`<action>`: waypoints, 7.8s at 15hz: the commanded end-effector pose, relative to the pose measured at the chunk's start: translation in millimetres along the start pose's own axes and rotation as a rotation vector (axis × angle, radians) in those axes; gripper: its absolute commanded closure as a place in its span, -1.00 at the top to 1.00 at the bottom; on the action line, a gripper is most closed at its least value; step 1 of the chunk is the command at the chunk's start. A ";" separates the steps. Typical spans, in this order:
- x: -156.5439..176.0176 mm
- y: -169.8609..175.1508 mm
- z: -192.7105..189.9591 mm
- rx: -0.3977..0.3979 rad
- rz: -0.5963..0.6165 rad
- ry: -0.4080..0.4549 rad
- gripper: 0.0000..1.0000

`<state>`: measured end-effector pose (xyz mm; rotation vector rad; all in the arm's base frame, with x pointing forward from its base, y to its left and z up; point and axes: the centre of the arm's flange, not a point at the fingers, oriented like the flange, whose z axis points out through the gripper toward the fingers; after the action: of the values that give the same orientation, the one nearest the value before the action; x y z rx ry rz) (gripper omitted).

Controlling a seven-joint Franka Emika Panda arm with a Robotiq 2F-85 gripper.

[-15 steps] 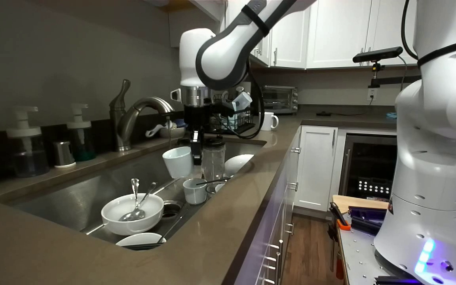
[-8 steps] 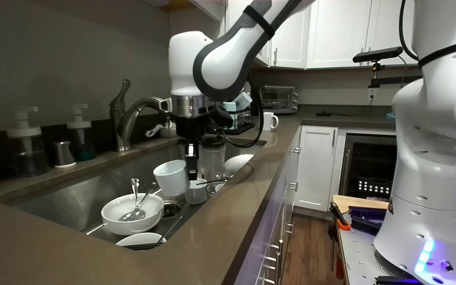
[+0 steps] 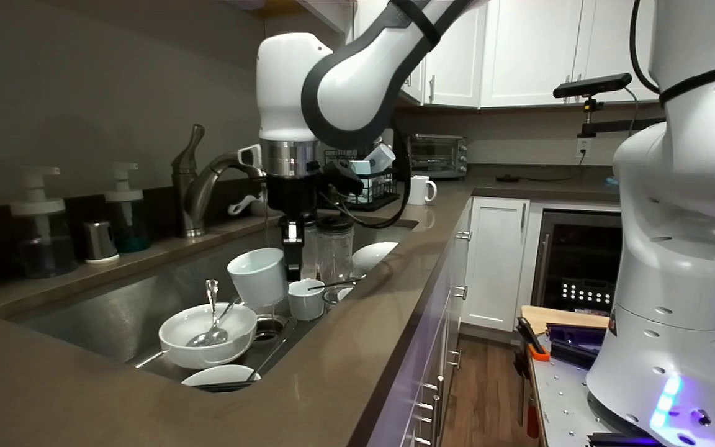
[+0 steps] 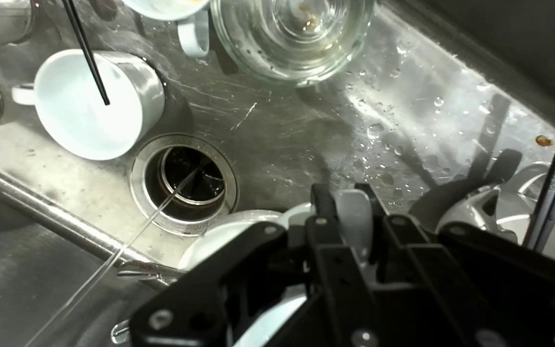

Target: Take the smaller mug on the counter, fill it with water and place it on the left side of the counter

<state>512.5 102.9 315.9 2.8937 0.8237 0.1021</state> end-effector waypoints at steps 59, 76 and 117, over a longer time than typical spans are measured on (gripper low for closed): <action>38.4 -111.4 -70.3 0.010 -0.267 0.135 -0.92; 92.6 -173.7 -106.4 0.054 -0.492 0.232 -0.92; 146.7 -215.5 -90.1 0.103 -0.565 0.061 1.00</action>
<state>531.0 377.8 363.9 2.6333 1.7280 0.0980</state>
